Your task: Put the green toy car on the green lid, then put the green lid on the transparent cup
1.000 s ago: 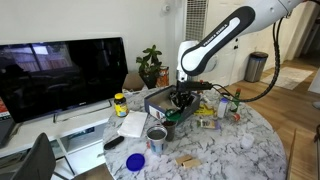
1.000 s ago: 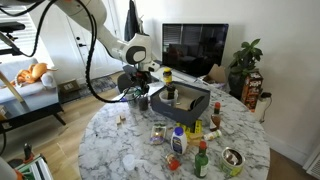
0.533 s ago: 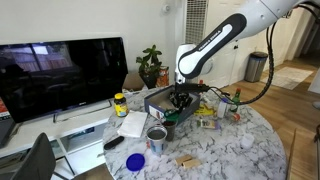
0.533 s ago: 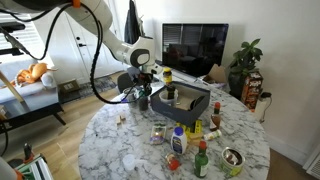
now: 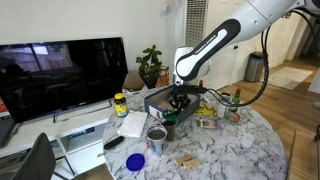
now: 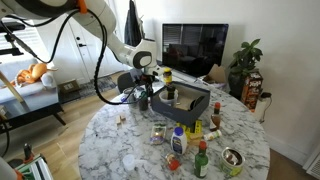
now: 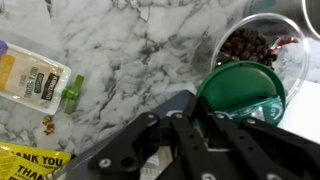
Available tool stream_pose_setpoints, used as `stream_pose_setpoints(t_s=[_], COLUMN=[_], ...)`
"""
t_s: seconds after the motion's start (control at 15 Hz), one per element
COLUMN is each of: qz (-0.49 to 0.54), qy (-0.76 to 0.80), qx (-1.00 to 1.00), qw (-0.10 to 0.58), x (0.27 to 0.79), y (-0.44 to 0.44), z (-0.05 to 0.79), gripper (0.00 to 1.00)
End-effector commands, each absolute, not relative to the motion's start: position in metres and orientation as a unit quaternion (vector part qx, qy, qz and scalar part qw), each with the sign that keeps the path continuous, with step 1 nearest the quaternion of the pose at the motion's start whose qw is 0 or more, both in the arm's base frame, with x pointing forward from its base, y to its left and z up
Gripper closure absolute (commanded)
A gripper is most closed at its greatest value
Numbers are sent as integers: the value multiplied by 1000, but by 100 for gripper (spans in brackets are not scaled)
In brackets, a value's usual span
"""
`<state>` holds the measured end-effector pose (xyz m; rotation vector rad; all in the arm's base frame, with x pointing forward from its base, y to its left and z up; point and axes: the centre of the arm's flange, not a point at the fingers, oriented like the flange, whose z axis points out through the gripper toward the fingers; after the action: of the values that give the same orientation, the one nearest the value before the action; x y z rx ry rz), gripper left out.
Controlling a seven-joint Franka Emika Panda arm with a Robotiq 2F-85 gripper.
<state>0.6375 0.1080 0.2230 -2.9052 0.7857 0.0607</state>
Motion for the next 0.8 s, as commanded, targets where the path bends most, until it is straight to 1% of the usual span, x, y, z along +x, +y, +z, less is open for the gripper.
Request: stream_pose_setpoints(t_s=[0.0, 0.33, 0.53, 0.67, 0.73], qz=[21, 17, 13, 10, 9], qy=[271, 270, 267, 261, 260], qx=[-961, -961, -962, -964, -964], qw=[59, 57, 54, 52, 51], x=[644, 643, 640, 638, 637], y=[112, 115, 114, 112, 111], z=[217, 221, 226, 232, 234], gripper=[73, 38, 14, 1, 0])
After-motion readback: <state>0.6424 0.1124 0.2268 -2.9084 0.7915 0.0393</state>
